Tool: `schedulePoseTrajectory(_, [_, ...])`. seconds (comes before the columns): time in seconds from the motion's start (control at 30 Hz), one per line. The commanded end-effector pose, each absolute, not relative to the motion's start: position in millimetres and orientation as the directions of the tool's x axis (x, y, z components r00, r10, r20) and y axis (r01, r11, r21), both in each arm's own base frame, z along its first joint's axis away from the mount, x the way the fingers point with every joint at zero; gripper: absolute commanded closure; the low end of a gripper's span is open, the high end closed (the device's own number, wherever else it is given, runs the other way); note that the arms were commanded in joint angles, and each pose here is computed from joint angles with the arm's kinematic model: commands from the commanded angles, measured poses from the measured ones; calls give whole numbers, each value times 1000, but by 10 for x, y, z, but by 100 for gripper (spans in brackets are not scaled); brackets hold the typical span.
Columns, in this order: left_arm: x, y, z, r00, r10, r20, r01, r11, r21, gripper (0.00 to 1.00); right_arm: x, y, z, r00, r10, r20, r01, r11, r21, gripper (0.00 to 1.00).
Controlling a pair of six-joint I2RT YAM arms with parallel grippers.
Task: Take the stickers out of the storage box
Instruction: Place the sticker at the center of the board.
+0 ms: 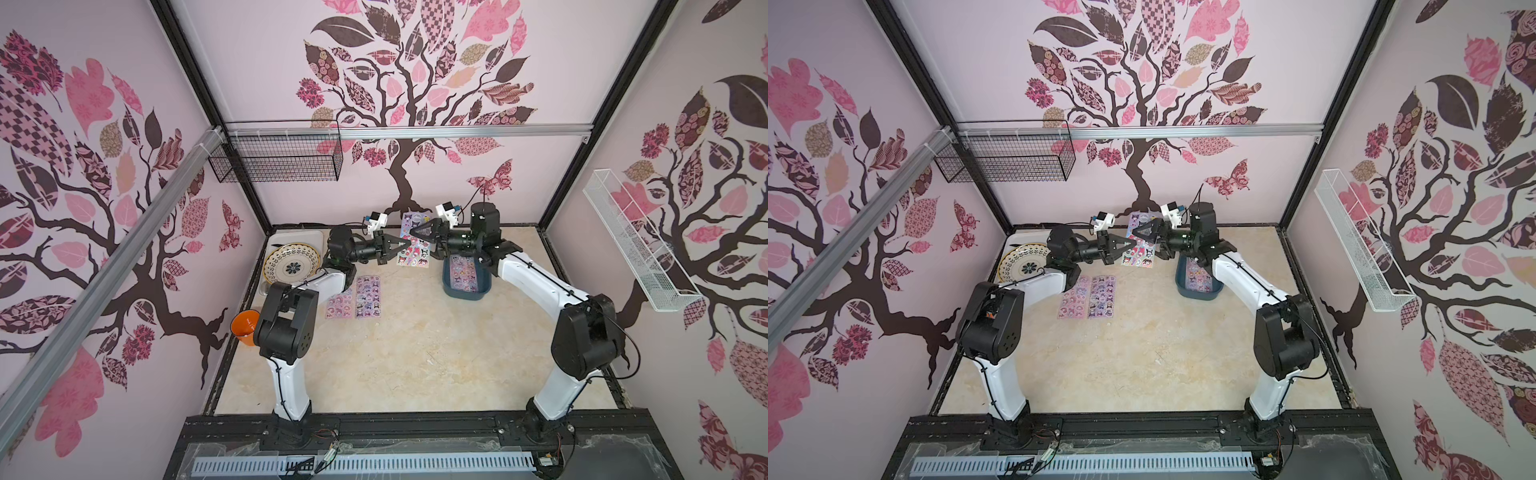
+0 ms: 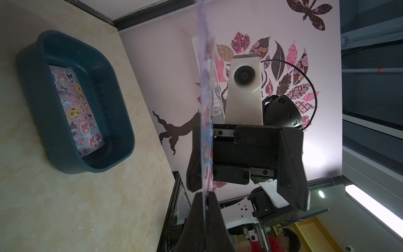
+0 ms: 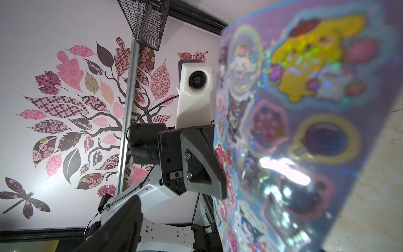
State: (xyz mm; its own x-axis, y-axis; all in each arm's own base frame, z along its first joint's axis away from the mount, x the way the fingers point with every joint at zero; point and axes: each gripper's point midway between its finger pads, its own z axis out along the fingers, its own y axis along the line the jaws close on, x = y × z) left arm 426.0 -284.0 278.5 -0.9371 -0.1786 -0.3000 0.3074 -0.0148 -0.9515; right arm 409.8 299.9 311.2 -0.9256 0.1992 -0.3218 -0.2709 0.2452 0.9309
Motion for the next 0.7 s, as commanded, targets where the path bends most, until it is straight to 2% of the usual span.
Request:
schedulePoseTrajectory(0.0, [4210,-2816,2832,-918,-178,-355,354,36,-935,100,4026,2939,3355,-903,203,-378,-323,258,910,28])
schedulePoseTrajectory(0.1, [4196,-2807,2830,-912,-174,-372,367,63,-928,100,4049,2919,3277,-905,208,-372,-306,290,907,40])
schedulePoseTrajectory(0.3, [4188,-2792,2791,-904,-171,-391,377,109,-920,100,4095,2831,3054,-903,214,-372,-264,406,875,72])
schedulePoseTrajectory(0.43, [4187,-2798,2774,-905,-167,-391,375,116,-920,100,4124,2802,2958,-903,217,-371,-247,445,861,93])
schedulePoseTrajectory(0.53, [4184,-2805,2768,-906,-165,-390,375,117,-920,100,4140,2812,2920,-906,214,-365,-240,450,860,100])
schedulePoseTrajectory(0.67, [4176,-2819,2747,-908,-159,-388,373,120,-920,100,4166,2793,2850,-906,215,-364,-226,481,847,100])
